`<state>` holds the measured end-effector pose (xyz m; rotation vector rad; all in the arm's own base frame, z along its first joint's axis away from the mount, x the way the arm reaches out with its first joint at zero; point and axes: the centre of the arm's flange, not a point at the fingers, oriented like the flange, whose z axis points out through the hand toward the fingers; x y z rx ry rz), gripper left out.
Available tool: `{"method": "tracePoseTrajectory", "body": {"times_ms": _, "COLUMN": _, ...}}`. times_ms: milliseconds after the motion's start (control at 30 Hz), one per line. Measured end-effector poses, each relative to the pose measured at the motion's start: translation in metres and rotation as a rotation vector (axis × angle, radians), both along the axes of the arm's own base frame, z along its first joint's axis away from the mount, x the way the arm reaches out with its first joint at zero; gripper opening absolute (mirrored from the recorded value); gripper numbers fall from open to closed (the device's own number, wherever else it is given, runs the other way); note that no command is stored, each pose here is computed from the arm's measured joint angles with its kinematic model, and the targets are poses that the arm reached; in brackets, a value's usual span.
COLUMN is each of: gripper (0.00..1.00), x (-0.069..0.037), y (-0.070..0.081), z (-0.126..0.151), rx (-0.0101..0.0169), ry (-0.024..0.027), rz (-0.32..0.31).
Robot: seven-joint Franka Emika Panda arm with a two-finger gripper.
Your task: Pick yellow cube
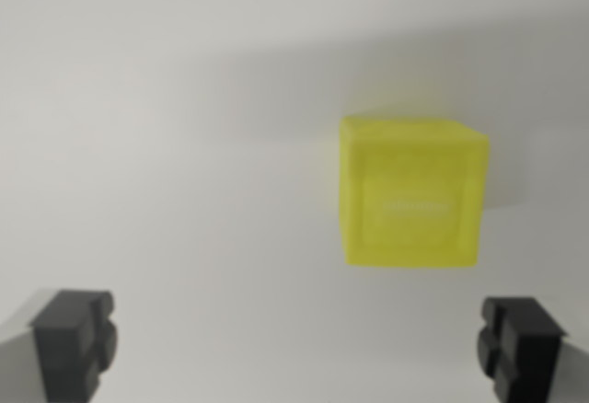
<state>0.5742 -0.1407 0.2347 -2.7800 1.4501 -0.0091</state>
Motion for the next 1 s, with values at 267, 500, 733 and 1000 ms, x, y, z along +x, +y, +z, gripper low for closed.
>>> {"method": "tracePoseTrajectory", "body": {"times_ms": 267, "gripper": 1.0, "x": -0.001, "y": -0.008, "z": -0.013, "rx": -0.0003, "ry": 0.0018, "rz": -0.002}}
{"method": "tracePoseTrajectory", "body": {"times_ms": 500, "gripper": 1.0, "x": -0.002, "y": -0.015, "z": -0.025, "rx": -0.0005, "ry": 0.0032, "rz": -0.004}}
{"method": "tracePoseTrajectory", "body": {"times_ms": 733, "gripper": 1.0, "x": -0.002, "y": -0.022, "z": -0.037, "rx": -0.0007, "ry": 0.0047, "rz": -0.006}}
{"method": "tracePoseTrajectory", "body": {"times_ms": 1000, "gripper": 1.0, "x": -0.003, "y": -0.029, "z": -0.049, "rx": -0.0011, "ry": 0.0059, "rz": -0.007}}
